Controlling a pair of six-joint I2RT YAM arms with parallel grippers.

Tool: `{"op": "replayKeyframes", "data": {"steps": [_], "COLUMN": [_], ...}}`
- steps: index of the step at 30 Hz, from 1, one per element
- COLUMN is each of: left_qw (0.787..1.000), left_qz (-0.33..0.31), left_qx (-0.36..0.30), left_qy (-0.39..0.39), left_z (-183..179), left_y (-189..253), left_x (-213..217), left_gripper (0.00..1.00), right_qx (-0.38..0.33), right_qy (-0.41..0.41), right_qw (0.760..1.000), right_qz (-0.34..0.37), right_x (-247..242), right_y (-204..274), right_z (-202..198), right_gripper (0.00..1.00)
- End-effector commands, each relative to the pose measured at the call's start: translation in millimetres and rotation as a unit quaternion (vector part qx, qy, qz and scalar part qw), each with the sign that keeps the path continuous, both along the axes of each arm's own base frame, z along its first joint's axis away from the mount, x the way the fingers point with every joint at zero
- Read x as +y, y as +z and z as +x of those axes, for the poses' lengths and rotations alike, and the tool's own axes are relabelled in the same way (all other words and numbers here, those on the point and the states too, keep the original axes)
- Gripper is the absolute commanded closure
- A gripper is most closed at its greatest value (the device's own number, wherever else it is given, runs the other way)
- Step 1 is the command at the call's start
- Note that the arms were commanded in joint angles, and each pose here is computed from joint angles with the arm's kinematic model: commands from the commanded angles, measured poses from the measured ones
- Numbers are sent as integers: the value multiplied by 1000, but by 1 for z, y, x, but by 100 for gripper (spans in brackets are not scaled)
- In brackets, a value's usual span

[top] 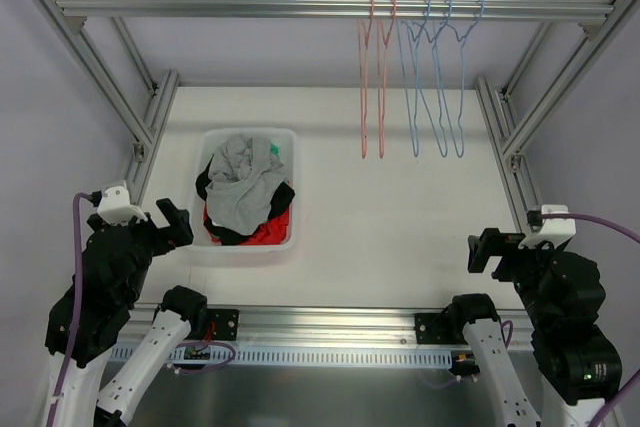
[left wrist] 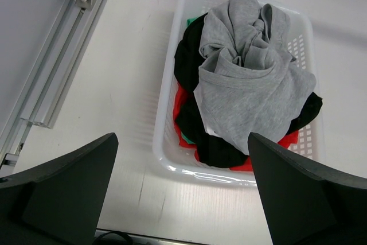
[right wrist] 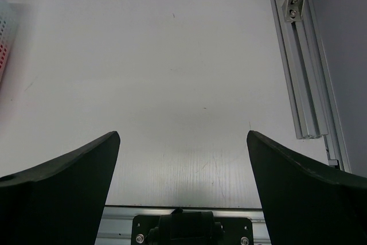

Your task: Remove the tank top from the hanger

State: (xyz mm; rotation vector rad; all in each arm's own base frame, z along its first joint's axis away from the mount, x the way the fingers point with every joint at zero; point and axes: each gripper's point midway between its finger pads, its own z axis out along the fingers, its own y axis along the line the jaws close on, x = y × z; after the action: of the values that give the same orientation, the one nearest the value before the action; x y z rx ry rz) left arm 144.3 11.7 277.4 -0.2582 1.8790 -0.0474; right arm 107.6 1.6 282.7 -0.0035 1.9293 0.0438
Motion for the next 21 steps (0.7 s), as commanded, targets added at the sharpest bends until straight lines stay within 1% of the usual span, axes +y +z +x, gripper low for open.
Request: {"op": "replayKeyframes", "data": {"steps": [1,11,21], "left_qw": [1000,1000,1000], "left_qz": [1,-4,-7], "left_qx": [-4,9,7], "left_qy": [0,-4,-6], "left_z": [2,8,13], "left_y": [-2,-13,-16], "left_x": [0,-5,-8], "left_gripper": [1,1,1], "right_qx": [-27,-25,-25], "right_qy": [-6,-4,-7], "right_qw": [1000,1000,1000], "right_qz": [0,0,10], "right_x": [-2,-1,1], "right_y": [13,19,18], "right_z": [8,14,21], "right_gripper": [1,1,1]}}
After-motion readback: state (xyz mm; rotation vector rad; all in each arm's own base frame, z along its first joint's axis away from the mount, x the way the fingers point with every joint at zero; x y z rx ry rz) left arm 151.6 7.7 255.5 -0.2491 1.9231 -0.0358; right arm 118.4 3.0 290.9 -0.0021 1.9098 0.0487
